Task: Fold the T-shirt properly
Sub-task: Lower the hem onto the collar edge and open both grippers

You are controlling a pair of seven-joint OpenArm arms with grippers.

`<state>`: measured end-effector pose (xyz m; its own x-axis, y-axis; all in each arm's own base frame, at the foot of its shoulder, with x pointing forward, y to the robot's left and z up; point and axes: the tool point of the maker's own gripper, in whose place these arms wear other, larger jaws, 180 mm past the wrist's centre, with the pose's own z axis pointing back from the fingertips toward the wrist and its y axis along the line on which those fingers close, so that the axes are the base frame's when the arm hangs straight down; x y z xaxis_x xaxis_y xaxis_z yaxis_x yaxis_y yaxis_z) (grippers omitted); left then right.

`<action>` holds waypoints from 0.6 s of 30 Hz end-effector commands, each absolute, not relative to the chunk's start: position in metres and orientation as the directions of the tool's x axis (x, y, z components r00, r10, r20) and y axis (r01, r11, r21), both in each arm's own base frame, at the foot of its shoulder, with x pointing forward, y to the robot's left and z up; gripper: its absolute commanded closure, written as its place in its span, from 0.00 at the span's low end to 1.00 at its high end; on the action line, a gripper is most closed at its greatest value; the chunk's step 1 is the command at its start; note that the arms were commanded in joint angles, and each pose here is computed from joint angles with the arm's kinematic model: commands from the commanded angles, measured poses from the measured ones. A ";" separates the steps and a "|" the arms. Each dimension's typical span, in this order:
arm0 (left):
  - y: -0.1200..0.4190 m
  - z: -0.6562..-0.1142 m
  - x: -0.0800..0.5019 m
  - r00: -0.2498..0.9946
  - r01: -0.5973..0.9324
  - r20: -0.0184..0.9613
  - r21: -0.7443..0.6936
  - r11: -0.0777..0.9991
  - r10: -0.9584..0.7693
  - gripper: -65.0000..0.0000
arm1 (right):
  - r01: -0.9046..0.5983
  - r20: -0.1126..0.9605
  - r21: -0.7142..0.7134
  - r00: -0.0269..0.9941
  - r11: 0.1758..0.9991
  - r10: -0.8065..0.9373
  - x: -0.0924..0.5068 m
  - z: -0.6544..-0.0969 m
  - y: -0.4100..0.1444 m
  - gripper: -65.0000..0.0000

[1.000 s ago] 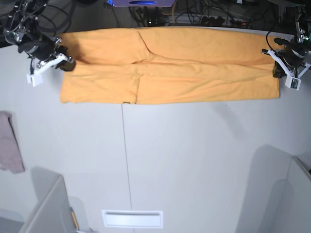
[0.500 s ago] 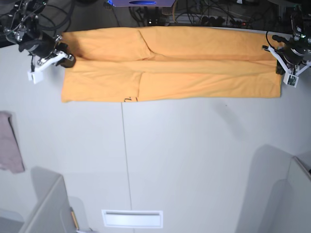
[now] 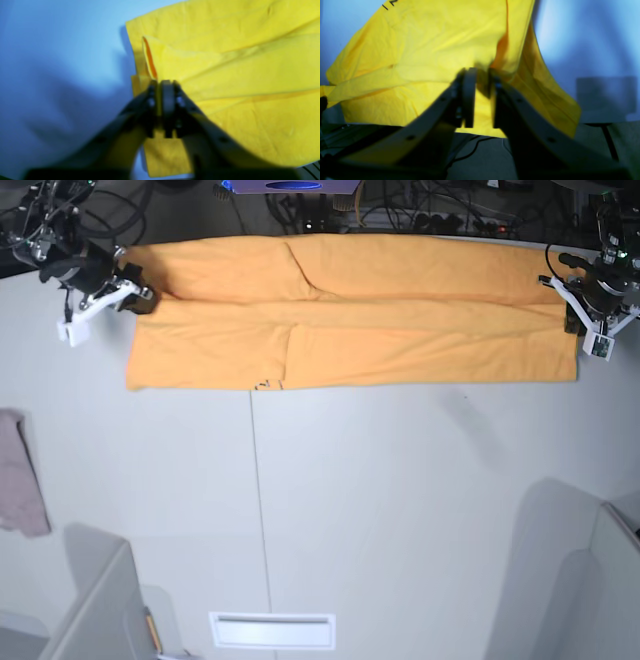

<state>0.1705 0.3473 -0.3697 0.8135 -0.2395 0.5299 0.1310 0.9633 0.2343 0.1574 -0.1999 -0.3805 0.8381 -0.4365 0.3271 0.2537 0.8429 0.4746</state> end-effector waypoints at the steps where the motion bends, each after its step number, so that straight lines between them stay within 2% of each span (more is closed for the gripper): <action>1: 0.351 -0.357 0.180 0.789 0.139 0.553 0.262 0.955 -0.266 0.72 | 0.253 0.368 0.465 0.817 0.849 -0.445 0.163 -0.371 -0.210 0.76; 5: 0.350 -0.343 0.186 0.764 0.131 0.584 0.277 0.952 -0.275 0.39 | 0.308 0.390 0.443 0.779 0.842 -0.491 0.158 -0.365 -0.231 0.75; 8: 0.350 -0.325 0.191 0.729 0.080 0.637 0.287 0.955 -0.252 0.20 | 0.309 0.402 0.436 0.773 0.845 -0.490 0.158 -0.362 -0.234 0.75; 10: 0.342 -0.310 0.196 0.693 0.068 0.675 0.288 0.955 -0.253 0.14 | 0.294 0.412 0.440 0.774 0.848 -0.482 0.161 -0.359 -0.231 0.75; 11: 0.337 -0.308 0.197 0.682 0.062 0.692 0.269 0.961 -0.238 0.15 | 0.276 0.412 0.450 0.779 0.849 -0.472 0.164 -0.358 -0.224 0.75; 13: 0.330 -0.308 0.197 0.673 0.056 0.713 0.215 0.975 -0.196 0.19 | 0.236 0.405 0.469 0.799 0.851 -0.445 0.167 -0.360 -0.208 0.76; 14: 0.327 -0.310 0.197 0.672 0.052 0.721 0.179 0.982 -0.167 0.26 | 0.210 0.407 0.483 0.805 0.850 -0.431 0.173 -0.360 -0.199 0.78; 15: 0.325 -0.311 0.196 0.672 0.047 0.727 0.150 0.988 -0.143 0.37 | 0.186 0.407 0.495 0.814 0.849 -0.416 0.177 -0.360 -0.189 0.84; 17: 0.324 -0.315 0.195 0.676 0.036 0.729 0.114 0.993 -0.108 0.65 | 0.148 0.408 0.514 0.824 0.845 -0.393 0.183 -0.361 -0.175 1.00; 18: 0.325 -0.319 0.193 0.682 0.030 0.725 0.105 0.994 -0.098 0.83 | 0.131 0.417 0.510 0.826 0.850 -0.378 0.188 -0.361 -0.169 1.00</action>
